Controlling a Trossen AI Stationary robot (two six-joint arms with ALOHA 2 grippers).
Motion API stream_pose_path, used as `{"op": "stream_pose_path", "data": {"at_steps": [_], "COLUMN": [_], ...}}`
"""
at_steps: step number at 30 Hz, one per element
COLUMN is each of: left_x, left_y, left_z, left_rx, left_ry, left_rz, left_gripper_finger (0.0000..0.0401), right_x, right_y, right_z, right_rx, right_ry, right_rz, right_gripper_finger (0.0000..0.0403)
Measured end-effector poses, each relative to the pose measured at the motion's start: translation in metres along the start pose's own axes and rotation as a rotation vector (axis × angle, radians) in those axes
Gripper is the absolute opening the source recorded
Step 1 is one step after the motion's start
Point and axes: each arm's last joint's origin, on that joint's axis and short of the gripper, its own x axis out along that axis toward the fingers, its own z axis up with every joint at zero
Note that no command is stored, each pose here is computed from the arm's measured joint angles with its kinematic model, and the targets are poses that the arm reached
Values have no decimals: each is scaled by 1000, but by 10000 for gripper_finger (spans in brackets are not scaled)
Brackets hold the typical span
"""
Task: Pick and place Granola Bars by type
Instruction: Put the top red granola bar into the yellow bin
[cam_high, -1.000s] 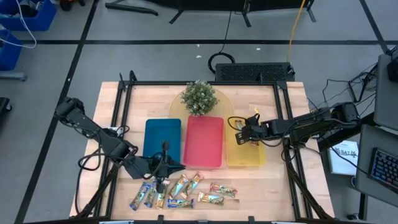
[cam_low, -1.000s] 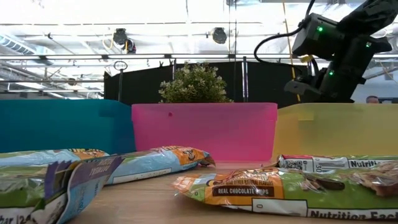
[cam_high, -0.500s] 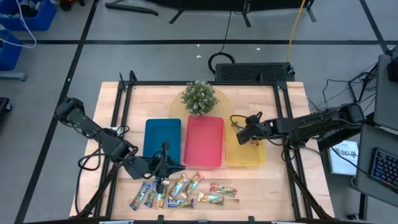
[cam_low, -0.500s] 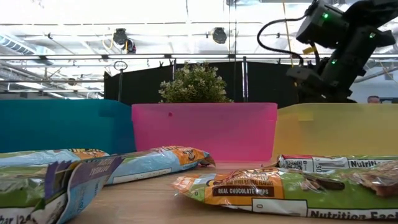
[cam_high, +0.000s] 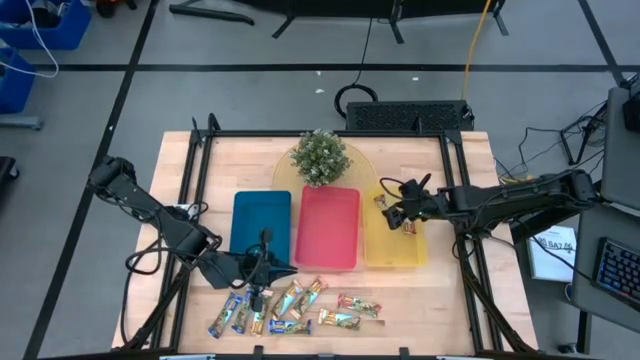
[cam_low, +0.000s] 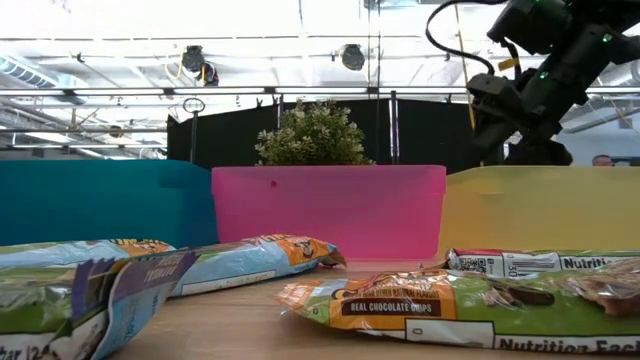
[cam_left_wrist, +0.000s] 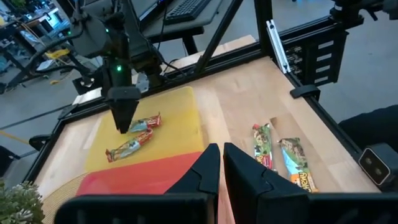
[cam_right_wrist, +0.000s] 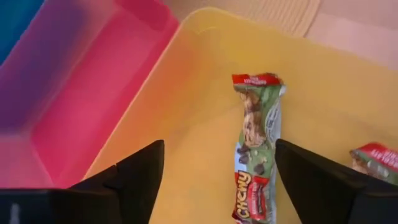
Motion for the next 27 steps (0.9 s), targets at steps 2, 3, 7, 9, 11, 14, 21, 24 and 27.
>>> {"op": "stream_pose_path", "data": {"at_steps": [2, 3, 7, 9, 11, 14, 21, 24, 27], "left_x": [0, 0, 1, 2, 3, 4, 9, 11, 13], "left_y": [0, 0, 2, 3, 5, 8, 18, 22, 26], "left_z": [0, 0, -1, -1, -1, -1, -2, -3, -3], "left_rx": [0, 1, 1, -1, 1, -1, -13, -17, -24], "left_ry": [1, 1, 5, 7, 9, 12, 24, 30, 34], "left_rz": [0, 0, 5, 12, 18, 28, 61, 69, 71], "left_gripper_finger": [31, 31, 31, 31, 31, 31, 31, 31, 31], "right_x": [0, 1, 6, 9, 11, 13, 20, 29, 35], "right_y": [0, 0, -1, 0, 2, 6, 15, 15, 15], "right_z": [0, -1, -4, -4, -4, -3, -3, -7, -11], "right_rx": [-60, -89, -154, -187, -227, -305, -573, -746, -903], "right_ry": [4, 17, 51, 53, 50, 25, 34, 90, 111], "right_rz": [2, 2, -22, -23, -17, 18, 23, 20, 1], "right_gripper_finger": [278, 267, 206, 168, 127, 61, 8, 1, 2]}}
